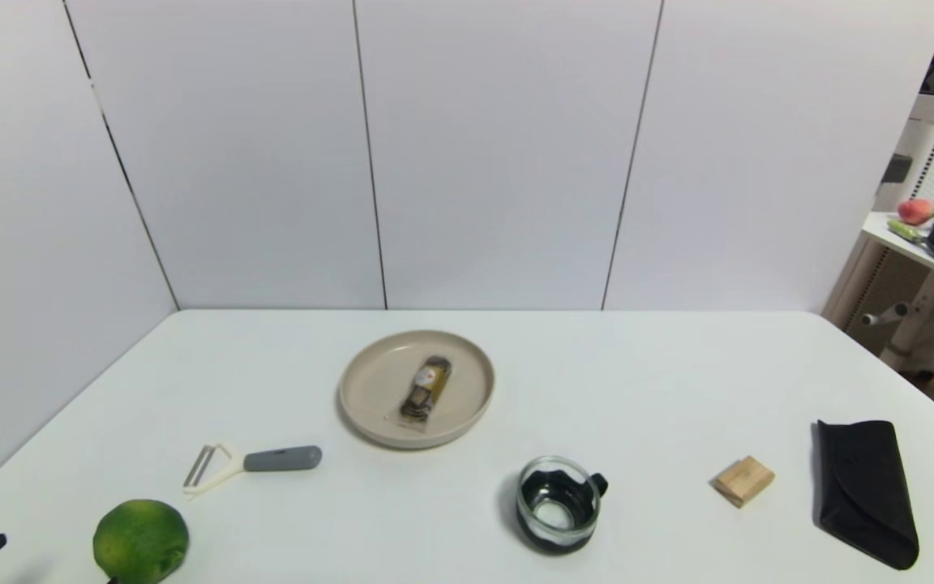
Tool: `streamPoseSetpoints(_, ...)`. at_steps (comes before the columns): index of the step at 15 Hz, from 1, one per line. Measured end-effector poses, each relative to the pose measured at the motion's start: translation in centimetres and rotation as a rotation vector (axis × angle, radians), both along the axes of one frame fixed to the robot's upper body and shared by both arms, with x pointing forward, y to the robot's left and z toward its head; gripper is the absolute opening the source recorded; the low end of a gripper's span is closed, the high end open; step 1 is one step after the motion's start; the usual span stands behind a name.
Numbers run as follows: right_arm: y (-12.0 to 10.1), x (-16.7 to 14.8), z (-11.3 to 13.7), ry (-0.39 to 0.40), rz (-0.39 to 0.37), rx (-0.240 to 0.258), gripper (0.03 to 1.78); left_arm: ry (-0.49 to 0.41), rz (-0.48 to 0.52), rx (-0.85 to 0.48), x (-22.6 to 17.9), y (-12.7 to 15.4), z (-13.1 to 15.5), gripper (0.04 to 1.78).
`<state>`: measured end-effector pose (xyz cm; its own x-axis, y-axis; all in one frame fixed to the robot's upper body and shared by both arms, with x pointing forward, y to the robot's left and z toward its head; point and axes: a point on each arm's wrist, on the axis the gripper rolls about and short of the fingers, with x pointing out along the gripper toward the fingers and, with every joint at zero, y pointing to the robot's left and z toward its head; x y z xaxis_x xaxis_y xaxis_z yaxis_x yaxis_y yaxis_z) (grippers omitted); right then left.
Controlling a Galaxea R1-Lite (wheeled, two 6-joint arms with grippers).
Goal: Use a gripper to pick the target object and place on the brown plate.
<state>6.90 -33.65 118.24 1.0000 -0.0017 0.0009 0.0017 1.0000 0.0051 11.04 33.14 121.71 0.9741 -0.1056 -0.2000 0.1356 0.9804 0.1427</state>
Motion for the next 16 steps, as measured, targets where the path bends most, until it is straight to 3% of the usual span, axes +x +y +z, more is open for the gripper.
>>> streamPoseSetpoints(3,0.0,0.0,0.0,0.0,0.0,0.0,1.69,-0.072,0.055,-0.03,-2.7,0.2,-2.4,1.67)
streamPoseSetpoints(7,0.0,0.0,0.0,0.0,0.0,0.0,1.69,-0.163,0.085,-0.08,-3.9,0.1,-3.4,1.69)
streamPoseSetpoints(16,0.0,0.0,0.0,0.0,0.0,0.0,1.69,-0.196,0.087,-0.085,-4.1,0.1,-3.5,1.69)
